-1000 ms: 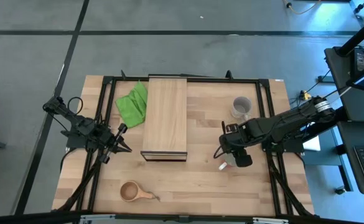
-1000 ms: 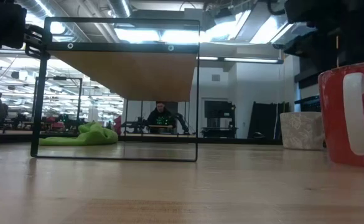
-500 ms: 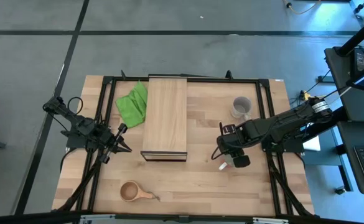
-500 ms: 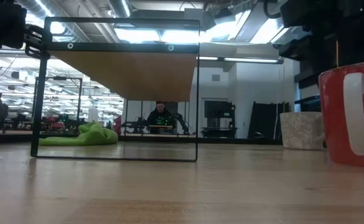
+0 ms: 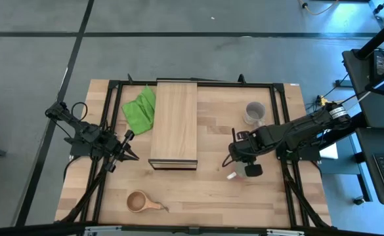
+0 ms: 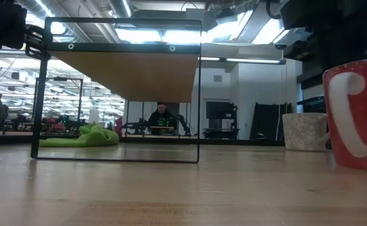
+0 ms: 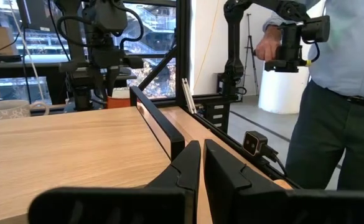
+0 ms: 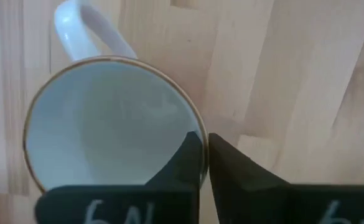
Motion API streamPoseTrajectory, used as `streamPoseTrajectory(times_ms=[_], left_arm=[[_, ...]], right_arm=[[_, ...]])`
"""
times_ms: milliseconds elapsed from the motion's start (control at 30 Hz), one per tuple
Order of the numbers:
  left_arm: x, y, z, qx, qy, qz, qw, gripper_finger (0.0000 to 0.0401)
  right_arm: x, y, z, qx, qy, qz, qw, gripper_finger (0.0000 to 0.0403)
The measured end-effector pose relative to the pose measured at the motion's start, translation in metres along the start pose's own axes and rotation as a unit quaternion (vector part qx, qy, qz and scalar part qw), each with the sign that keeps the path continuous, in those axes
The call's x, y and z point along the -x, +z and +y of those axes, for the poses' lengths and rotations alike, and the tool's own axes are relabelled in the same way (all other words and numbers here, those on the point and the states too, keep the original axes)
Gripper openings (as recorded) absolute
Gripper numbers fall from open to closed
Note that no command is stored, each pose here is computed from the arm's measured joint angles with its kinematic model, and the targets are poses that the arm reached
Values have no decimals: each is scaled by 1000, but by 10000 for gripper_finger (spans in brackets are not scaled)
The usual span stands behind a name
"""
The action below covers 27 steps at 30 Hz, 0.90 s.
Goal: Stack small to large cups/mugs on shelf
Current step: Put the red mug on the shelf
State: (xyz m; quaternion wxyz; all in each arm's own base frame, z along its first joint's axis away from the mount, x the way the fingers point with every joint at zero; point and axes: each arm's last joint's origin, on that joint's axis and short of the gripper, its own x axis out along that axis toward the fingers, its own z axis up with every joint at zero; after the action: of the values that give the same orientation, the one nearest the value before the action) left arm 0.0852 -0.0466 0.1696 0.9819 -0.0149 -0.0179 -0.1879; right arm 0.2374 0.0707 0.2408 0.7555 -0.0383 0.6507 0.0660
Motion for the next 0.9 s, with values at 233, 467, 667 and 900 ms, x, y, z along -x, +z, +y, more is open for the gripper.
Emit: streamPoseTrajectory(times_ms=[233,467,667,900], left_arm=[[0,0,0,0,0,0,1000,14],[0,0,0,0,0,0,1000,14],[0,0,0,0,0,0,1000,14],[0,0,0,0,0,0,1000,14]], right_arm=[[0,1,-18,-100,-13,0,995,31],[0,2,-28,-155,2,1,988,19],[0,2,-28,-156,2,0,988,22],[0,3,-28,-155,-2,-4,988,57]])
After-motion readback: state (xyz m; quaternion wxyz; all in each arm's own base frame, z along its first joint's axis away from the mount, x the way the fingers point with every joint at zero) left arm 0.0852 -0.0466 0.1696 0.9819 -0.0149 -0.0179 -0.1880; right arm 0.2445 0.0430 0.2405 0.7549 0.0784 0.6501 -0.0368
